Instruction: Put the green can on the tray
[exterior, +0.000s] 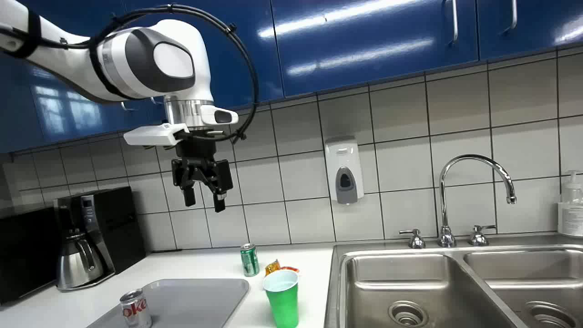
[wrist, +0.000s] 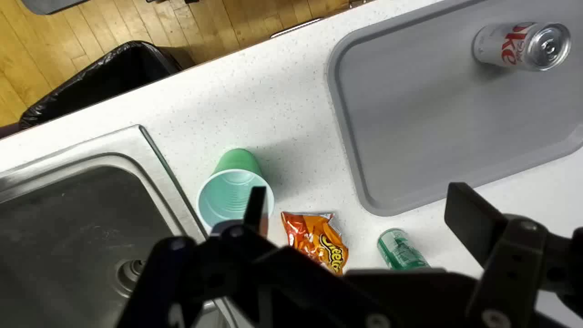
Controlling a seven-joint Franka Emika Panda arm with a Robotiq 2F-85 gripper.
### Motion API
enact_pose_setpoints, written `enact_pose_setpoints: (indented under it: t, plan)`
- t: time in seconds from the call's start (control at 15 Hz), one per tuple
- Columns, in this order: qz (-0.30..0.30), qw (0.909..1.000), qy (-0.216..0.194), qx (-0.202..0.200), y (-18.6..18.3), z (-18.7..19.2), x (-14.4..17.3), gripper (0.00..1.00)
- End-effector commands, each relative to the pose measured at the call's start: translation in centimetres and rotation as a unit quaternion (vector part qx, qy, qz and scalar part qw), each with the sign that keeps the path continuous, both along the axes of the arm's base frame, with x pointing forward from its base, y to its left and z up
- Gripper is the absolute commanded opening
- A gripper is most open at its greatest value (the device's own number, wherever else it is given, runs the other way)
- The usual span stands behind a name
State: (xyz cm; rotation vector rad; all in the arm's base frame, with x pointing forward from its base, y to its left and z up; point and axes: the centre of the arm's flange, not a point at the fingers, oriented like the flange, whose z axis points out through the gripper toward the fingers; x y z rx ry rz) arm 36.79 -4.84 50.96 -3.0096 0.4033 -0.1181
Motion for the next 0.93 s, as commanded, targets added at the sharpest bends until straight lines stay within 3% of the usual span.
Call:
enact_pose_setpoints:
  t: [0.0,0.87]
  plan:
    - [0.000,1.0000,0.000,0.000,0.0,0.0,0.0,1.00]
    - [0.015,0.9998,-0.003,-0.010,0.1,-1.4,1.2,1.00]
